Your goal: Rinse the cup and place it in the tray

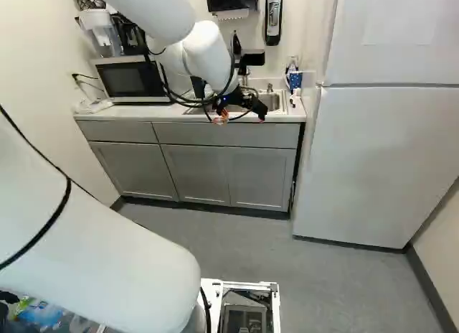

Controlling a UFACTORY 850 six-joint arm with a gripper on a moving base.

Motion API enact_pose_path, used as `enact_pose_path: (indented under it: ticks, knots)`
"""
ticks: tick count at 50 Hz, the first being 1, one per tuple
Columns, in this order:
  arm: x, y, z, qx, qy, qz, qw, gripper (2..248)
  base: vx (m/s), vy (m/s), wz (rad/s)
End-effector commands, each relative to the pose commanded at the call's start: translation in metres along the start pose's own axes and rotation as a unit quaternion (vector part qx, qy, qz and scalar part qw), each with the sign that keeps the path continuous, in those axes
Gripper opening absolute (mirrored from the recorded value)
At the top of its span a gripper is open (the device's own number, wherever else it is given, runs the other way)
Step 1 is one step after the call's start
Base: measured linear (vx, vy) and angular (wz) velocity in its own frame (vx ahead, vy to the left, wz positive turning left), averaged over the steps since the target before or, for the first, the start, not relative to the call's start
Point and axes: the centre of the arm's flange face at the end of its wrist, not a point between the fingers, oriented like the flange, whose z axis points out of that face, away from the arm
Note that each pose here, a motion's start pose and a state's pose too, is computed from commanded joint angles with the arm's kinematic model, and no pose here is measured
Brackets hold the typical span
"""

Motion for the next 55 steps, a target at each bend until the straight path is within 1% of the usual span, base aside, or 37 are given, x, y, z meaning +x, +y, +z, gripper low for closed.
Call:
enact_pose_path:
  ticks: [15, 30, 41, 55]
  knots:
    - [-0.026, -0.011, 0.015, 0.008, 0.027, -0.012, 0.9995, 247, 0.0, 0.0, 0.0]
    - [-0.058, -0.024, 0.029, 0.02, 0.059, -0.026, 0.9977, 247, 0.0, 0.0, 0.0]
    - [-0.087, -0.034, 0.038, 0.031, 0.086, -0.037, 0.9951, 247, 0.0, 0.0, 0.0]
    - [-0.126, -0.045, 0.046, 0.047, 0.121, -0.051, 0.9903, 247, 0.0, 0.0, 0.0]
